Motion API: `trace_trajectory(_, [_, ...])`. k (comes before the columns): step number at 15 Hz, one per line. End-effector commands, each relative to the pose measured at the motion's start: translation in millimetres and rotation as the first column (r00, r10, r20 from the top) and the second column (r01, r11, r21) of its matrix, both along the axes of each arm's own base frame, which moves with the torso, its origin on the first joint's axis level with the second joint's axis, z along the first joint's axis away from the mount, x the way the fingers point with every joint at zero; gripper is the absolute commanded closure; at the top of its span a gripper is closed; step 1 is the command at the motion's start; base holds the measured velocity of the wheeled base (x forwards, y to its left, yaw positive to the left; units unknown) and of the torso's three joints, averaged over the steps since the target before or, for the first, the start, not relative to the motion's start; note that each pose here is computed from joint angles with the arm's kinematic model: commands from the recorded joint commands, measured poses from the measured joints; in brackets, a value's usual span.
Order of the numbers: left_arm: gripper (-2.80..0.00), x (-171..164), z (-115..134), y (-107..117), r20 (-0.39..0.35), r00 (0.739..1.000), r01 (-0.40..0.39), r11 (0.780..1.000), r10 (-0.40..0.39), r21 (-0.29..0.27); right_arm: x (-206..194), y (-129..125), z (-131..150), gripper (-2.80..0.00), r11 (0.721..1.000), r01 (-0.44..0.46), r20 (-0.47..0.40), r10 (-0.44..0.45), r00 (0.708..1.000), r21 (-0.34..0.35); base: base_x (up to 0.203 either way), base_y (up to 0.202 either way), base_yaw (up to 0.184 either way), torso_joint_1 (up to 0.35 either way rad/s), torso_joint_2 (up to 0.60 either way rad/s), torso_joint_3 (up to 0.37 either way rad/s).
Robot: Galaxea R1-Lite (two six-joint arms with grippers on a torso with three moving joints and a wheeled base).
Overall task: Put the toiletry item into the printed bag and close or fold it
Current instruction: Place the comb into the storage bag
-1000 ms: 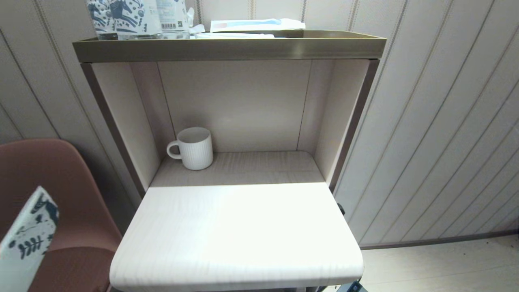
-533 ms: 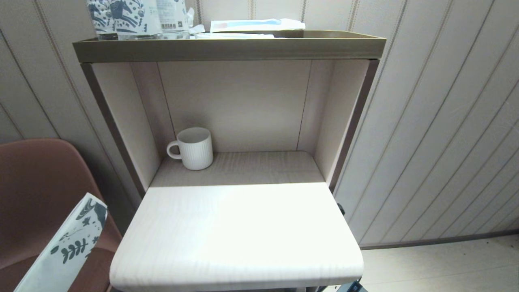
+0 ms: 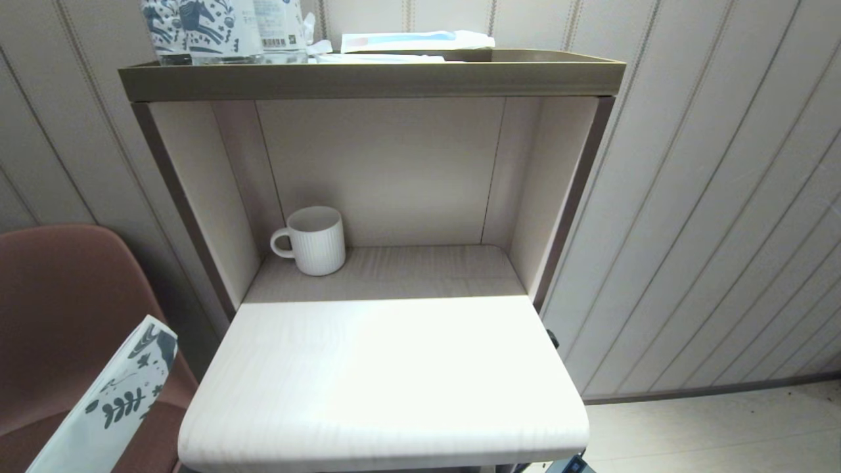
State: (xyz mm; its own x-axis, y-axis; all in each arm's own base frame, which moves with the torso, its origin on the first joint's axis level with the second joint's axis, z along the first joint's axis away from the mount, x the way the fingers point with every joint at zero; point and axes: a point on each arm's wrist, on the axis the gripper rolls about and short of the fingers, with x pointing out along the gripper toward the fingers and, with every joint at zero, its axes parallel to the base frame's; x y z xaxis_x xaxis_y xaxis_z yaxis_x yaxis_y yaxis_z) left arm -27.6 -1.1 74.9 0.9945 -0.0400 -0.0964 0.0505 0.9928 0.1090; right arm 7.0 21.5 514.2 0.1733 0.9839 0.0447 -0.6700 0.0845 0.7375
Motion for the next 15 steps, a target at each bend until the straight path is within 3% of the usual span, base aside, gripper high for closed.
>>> trace_trajectory(1, [0.0, 0.0, -0.2, 0.0, -0.002, 1.0, 0.0, 1.0, 0.0, 0.001, -28.0, 5.8, 1.6, 0.0, 0.999, 0.027, -0.076, -0.029, 0.997, -0.031, 0.0, 0.0, 0.0, 0.0, 0.0, 0.0])
trace_trajectory(3, [0.0, 0.0, -0.2, 0.0, -0.002, 1.0, 0.0, 1.0, 0.0, 0.001, -12.9, 3.0, 13.5, 0.0, 0.998, 0.057, -0.273, -0.053, 0.96, 0.005, 0.0, 0.0, 0.0, 0.0, 0.0, 0.0])
trace_trajectory(5, [0.0, 0.0, -0.2, 0.0, -0.002, 1.0, 0.0, 1.0, 0.0, 0.001, 0.0, -0.1, 21.8, 0.0, 0.994, 0.101, -0.428, -0.076, 0.9, 0.035, 0.0, 0.0, 0.0, 0.0, 0.0, 0.0])
trace_trajectory(8, [0.0, 0.0, -0.2, 0.0, -0.002, 1.0, 0.0, 1.0, 0.0, 0.001, 4.2, -1.0, 21.8, 0.0, 0.998, 0.042, -0.442, -0.021, 0.897, 0.038, 0.0, 0.0, 0.0, 0.0, 0.0, 0.0])
trace_trajectory(10, [0.0, 0.0, -0.2, 0.0, -0.002, 1.0, 0.0, 1.0, 0.0, 0.001, 6.0, -1.7, 21.8, 0.0, 0.996, 0.087, -0.432, -0.063, 0.9, 0.036, 0.0, 0.0, 0.0, 0.0, 0.0, 0.0])
trace_trajectory(13, [0.0, 0.0, -0.2, 0.0, -0.002, 1.0, 0.0, 1.0, 0.0, 0.001, -4.9, 2.1, 21.0, 0.0, 0.974, 0.226, -0.261, -0.217, 0.941, 0.003, 0.0, 0.0, 0.0, 0.0, 0.0, 0.0])
trace_trajectory(14, [0.0, 0.0, -0.2, 0.0, -0.002, 1.0, 0.0, 1.0, 0.0, 0.001, -14.7, 7.0, 18.5, 0.0, 0.966, 0.259, -0.116, -0.26, 0.959, -0.024, 0.0, 0.0, 0.0, 0.0, 0.0, 0.0])
trace_trajectory(15, [0.0, 0.0, -0.2, 0.0, -0.002, 1.0, 0.0, 1.0, 0.0, 0.001, -27.3, 14.0, 13.2, 0.0, 0.954, 0.294, 0.062, -0.29, 0.955, -0.055, 0.0, 0.0, 0.0, 0.0, 0.0, 0.0])
